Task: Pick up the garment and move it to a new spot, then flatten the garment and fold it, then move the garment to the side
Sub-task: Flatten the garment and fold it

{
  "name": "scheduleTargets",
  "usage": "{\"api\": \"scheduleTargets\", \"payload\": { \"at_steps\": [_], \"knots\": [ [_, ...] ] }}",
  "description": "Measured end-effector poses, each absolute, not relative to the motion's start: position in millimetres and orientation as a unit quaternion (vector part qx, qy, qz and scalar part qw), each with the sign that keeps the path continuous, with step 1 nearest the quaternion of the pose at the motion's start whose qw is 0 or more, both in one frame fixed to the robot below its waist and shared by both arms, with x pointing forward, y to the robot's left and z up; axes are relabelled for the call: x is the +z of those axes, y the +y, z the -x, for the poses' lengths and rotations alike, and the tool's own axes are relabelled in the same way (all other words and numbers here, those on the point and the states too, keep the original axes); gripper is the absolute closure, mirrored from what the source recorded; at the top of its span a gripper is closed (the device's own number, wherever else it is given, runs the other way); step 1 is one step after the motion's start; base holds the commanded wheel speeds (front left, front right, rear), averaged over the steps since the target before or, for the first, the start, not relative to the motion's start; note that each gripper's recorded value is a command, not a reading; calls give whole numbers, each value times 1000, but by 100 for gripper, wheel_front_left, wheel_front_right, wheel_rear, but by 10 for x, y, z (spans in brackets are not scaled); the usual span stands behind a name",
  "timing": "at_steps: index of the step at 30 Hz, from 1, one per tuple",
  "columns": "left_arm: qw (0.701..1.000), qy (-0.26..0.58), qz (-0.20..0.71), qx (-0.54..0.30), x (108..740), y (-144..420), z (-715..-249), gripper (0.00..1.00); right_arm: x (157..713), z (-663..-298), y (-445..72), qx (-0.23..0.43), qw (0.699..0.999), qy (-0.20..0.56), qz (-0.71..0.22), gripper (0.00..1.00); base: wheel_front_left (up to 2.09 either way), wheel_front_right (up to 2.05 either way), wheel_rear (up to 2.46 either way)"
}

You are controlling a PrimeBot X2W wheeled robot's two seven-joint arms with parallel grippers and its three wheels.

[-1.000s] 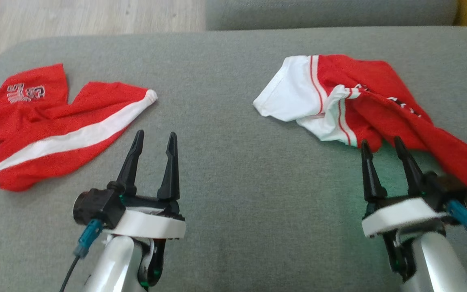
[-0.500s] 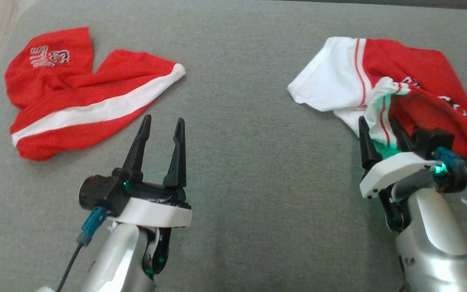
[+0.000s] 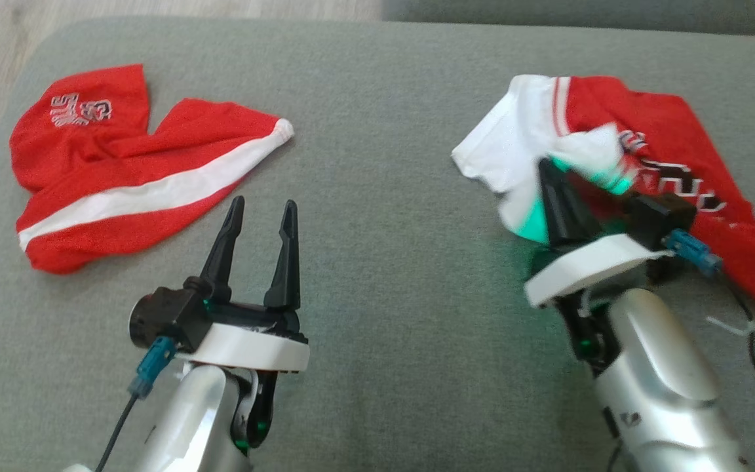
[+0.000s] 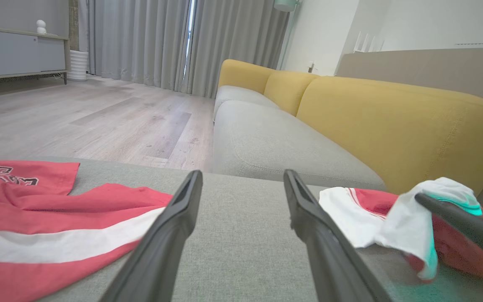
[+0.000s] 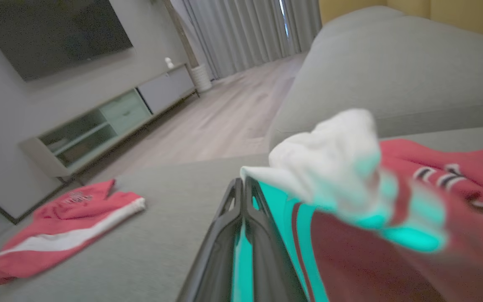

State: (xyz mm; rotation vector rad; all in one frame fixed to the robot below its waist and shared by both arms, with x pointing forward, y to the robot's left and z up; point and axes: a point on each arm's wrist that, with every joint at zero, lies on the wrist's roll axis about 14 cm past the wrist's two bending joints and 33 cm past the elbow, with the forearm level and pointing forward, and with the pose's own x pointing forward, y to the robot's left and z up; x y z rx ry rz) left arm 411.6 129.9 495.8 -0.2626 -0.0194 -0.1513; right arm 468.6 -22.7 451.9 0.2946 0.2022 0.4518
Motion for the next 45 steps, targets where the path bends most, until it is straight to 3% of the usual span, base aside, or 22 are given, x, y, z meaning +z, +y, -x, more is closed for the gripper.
{"api": "scheduleTargets", "payload": {
  "at_steps": [6,11,12,13,19,24,28,35,40,45],
  "knots": [
    [987,-21,132,-89,5054,1213,-4108,0,5188,-4509,146,289,937,6,-196,100,0,0,0],
    [987,-29,132,-87,5109,1233,-4090,0,5138,-4153,572,366,913,29,-180,100,0,0,0],
    [987,-30,132,-86,5114,1241,-4084,0,5039,-4039,675,385,906,49,-168,57,0,0,0],
    [987,-31,132,-85,5119,1252,-4078,0,4939,-3910,775,405,899,67,-155,0,0,0,0],
    [988,-32,132,-76,5128,1312,-4024,0,4621,-3297,1164,496,852,131,-106,0,0,0,0],
    [988,-32,134,-67,5115,1358,-3989,0,4686,-3277,1127,496,852,122,-119,0,0,0,0],
    [987,-38,137,-73,5161,1314,-3988,0,4900,-3615,828,445,883,73,-135,0,0,0,0],
    [984,-49,145,-95,5248,1163,-4028,0,5171,-4221,-136,297,949,-14,-102,0,0,0,0],
    [982,-49,147,-108,5261,1063,-4024,0,5059,-4159,-781,198,977,-20,-78,0,0,0,0],
    [981,-38,150,-119,5191,964,-4006,0,4903,-3949,-1051,145,986,-6,-79,0,0,0,0]
  ]
}}
